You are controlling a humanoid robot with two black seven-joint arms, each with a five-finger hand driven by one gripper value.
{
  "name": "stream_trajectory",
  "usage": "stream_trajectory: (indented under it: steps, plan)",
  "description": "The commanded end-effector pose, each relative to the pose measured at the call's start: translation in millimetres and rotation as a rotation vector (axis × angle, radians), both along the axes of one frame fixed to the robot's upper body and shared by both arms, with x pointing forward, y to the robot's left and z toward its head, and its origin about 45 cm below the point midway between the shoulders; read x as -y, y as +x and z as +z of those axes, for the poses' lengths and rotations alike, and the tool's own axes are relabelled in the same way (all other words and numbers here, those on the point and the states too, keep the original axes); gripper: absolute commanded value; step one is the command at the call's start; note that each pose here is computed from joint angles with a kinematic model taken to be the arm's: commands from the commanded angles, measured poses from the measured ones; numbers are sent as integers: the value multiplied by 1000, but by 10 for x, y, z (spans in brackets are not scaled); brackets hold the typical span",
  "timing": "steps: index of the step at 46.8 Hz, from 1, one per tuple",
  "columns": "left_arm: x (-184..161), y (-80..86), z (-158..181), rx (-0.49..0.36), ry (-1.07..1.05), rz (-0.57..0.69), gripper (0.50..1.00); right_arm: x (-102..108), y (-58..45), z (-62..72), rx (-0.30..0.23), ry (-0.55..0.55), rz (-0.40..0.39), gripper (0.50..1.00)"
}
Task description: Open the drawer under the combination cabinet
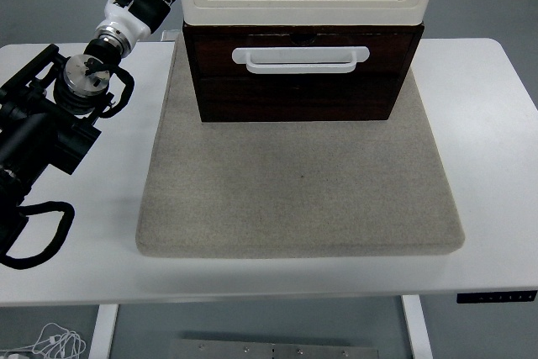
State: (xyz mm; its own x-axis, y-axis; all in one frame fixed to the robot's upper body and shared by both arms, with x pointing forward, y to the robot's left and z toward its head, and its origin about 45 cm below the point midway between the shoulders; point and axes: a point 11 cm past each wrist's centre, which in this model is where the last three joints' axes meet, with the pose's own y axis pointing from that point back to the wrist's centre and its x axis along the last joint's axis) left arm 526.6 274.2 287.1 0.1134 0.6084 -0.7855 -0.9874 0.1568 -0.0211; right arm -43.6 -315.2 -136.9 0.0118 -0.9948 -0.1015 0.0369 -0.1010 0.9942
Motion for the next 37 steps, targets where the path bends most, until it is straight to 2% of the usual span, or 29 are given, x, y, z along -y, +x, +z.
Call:
stream_trajectory:
  steps: [1,26,37]
  plan:
    - [-1,0,0,0,0,0,1000,0,-1,0,0,0,0,926]
    - [-38,8,39,6,-11,6,1000,0,-1,0,0,0,0,926]
    - [-355,28,248,43,26,48,1000,0,-1,0,0,0,0,926]
